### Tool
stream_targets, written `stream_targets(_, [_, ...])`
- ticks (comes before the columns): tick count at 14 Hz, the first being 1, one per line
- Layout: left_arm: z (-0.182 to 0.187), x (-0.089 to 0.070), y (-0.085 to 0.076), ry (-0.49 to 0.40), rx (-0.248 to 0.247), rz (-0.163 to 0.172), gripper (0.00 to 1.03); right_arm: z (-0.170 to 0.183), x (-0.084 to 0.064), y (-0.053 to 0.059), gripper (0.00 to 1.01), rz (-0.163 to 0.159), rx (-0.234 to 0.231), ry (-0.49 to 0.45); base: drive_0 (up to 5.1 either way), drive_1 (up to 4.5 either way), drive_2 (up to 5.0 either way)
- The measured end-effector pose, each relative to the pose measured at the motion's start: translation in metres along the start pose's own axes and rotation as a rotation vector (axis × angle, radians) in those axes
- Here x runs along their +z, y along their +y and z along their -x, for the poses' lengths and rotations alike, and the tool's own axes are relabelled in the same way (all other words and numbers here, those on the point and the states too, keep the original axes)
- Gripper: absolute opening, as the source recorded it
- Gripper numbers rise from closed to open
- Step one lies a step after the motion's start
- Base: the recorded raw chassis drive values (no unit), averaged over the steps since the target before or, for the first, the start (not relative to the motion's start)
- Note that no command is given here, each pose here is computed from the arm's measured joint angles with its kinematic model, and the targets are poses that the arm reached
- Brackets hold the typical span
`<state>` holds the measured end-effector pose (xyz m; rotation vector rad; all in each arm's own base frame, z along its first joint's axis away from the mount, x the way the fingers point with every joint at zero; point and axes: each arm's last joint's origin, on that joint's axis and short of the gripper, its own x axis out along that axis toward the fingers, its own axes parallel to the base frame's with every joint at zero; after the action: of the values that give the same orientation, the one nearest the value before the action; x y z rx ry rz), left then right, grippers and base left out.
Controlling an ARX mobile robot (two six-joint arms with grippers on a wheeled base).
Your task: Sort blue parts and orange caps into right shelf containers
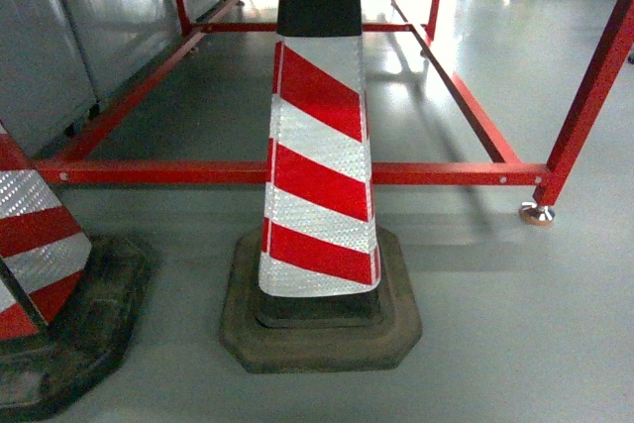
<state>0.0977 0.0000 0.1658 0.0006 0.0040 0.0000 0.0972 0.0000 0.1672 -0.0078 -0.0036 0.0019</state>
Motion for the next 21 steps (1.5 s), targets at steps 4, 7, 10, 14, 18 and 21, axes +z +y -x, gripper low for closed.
stream_targets(4, [0.0000,0.0000,0.0000,0.000,0.000,0.000,0.98,0.0000,0.0000,0.0000,0.98,0.000,0.000,0.000,0.0,0.00,0.0])
stream_targets(7, [0.0000,0.0000,0.0000,0.000,0.000,0.000,0.98,0.0000,0.0000,0.0000,0.98,0.000,0.000,0.000,0.0,0.00,0.0])
stream_targets(10, [0.0000,0.0000,0.0000,0.000,0.000,0.000,0.98,0.0000,0.0000,0.0000,0.98,0.000,0.000,0.000,0.0,0.00,0.0])
stream_targets(14, [0.0000,-0.0002,0.0000,0.002,0.002,0.000,0.98,0.0000,-0.0002,0.0000,0.98,0.000,-0.002,0.002,0.0,0.00,0.0])
stream_targets(18, [0.0000,0.0000,0.0000,0.000,-0.001,0.000,0.98,0.0000,-0.0001,-0.0001,0.98,-0.002,-0.003,0.001,0.0,0.00,0.0])
stream_targets(21, [0.0000,0.0000,0.0000,0.000,-0.001,0.000,0.98,0.0000,-0.0002,-0.0001,0.98,-0.005,-0.002,0.001,0.0,0.00,0.0])
